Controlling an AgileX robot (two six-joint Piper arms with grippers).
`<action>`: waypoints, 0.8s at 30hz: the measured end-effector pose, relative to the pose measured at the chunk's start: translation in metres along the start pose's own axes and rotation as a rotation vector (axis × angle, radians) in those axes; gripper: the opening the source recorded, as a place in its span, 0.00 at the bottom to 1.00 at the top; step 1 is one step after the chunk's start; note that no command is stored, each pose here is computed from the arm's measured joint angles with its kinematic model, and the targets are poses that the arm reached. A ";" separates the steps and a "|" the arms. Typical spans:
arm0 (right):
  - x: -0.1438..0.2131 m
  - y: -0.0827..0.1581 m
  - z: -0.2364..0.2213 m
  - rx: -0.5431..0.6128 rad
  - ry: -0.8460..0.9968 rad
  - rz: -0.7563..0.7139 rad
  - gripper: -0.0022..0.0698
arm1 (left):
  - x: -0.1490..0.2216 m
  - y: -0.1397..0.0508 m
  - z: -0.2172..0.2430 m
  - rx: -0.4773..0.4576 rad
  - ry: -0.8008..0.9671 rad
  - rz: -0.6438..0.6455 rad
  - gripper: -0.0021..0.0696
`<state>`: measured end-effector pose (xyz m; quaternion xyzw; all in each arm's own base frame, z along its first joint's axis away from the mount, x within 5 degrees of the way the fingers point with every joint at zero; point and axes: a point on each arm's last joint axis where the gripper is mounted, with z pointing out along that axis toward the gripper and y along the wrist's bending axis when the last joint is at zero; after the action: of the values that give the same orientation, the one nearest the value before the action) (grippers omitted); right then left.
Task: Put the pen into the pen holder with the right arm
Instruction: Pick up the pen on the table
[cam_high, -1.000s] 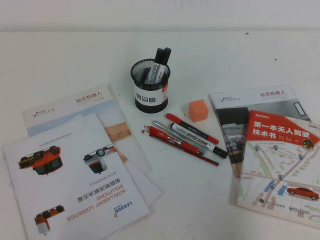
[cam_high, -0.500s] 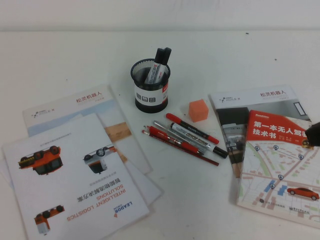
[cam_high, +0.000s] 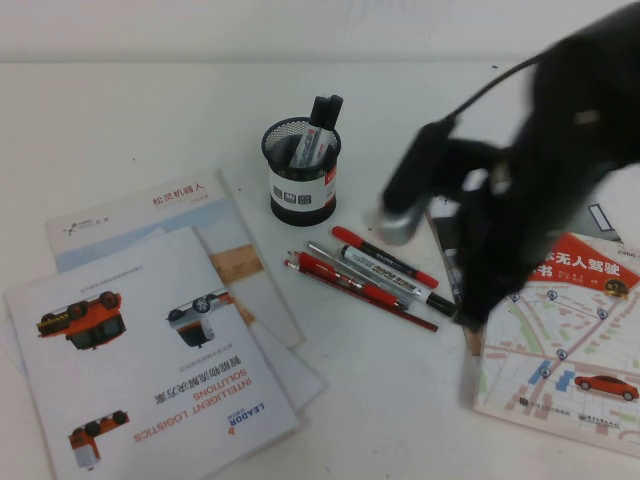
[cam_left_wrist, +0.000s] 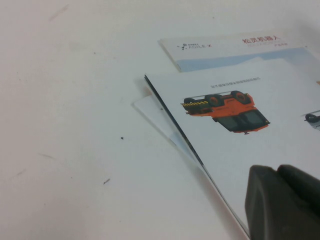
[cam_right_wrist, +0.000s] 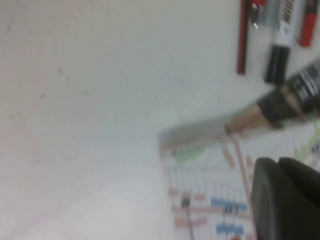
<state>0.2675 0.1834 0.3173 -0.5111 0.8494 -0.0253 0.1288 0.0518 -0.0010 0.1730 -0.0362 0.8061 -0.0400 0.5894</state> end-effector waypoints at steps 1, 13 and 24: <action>-0.008 0.000 0.008 0.001 0.016 -0.017 0.00 | 0.000 0.000 0.000 0.000 0.000 0.000 0.03; -0.089 -0.021 0.059 -0.062 -0.047 -0.043 0.24 | 0.000 0.000 0.000 0.000 0.000 0.000 0.03; -0.102 -0.017 0.126 -0.151 0.044 -0.101 0.51 | 0.000 0.000 0.000 0.000 0.000 0.000 0.03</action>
<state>0.3583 0.2757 0.2184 -0.5611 0.8245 0.0210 0.0700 0.0518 -0.0010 0.1730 -0.0362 0.8061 -0.0400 0.5894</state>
